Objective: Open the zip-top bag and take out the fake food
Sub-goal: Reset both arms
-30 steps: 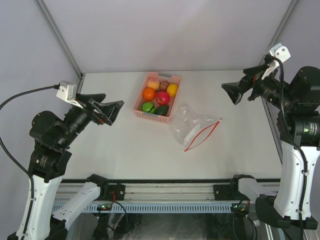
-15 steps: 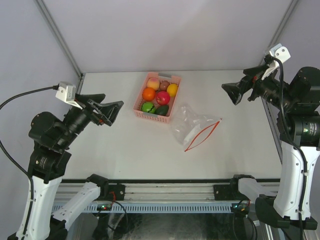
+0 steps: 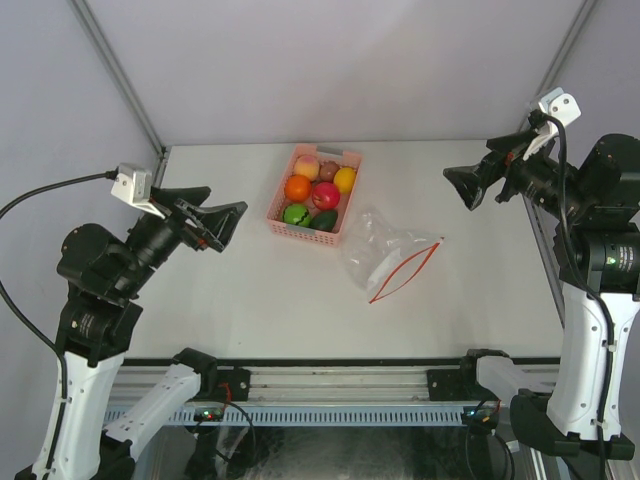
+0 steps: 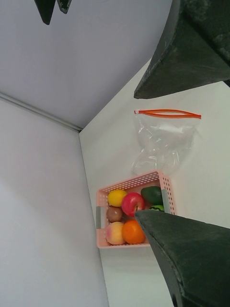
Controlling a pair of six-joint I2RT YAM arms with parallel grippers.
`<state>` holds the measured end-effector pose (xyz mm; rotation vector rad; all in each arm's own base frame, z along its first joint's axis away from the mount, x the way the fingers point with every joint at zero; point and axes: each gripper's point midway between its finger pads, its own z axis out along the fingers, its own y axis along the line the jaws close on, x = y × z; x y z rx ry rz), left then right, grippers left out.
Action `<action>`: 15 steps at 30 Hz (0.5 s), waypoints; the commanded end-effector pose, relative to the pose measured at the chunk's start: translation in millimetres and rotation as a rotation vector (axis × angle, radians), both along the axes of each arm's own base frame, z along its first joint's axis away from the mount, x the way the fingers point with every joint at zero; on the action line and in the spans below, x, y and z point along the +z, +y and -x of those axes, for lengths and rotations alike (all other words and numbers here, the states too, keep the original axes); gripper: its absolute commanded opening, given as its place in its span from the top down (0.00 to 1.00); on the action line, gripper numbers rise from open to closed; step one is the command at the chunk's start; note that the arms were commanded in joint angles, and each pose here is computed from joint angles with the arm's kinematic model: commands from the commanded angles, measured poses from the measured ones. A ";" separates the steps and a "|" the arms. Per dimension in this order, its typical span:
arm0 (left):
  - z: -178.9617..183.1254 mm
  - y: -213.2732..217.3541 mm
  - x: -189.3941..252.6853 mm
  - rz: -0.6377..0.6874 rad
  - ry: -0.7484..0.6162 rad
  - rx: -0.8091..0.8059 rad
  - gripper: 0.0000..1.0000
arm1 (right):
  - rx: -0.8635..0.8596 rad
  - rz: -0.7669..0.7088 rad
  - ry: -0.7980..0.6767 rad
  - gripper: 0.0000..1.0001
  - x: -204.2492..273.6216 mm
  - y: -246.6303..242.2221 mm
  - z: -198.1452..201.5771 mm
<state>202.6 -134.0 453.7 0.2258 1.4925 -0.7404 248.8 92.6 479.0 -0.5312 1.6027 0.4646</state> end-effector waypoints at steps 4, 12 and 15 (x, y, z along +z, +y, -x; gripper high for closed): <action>-5.1 -2.6 -3.9 -0.020 -0.018 -0.011 0.00 | -0.006 0.002 -0.030 0.00 6.0 -1.2 2.5; -6.1 -2.7 -6.6 -0.025 -0.012 -0.009 0.00 | -0.011 0.004 -0.032 0.00 5.9 -2.2 2.3; -5.9 -2.9 -7.0 -0.027 -0.012 -0.011 0.00 | -0.013 0.005 -0.030 0.00 5.3 -2.4 2.2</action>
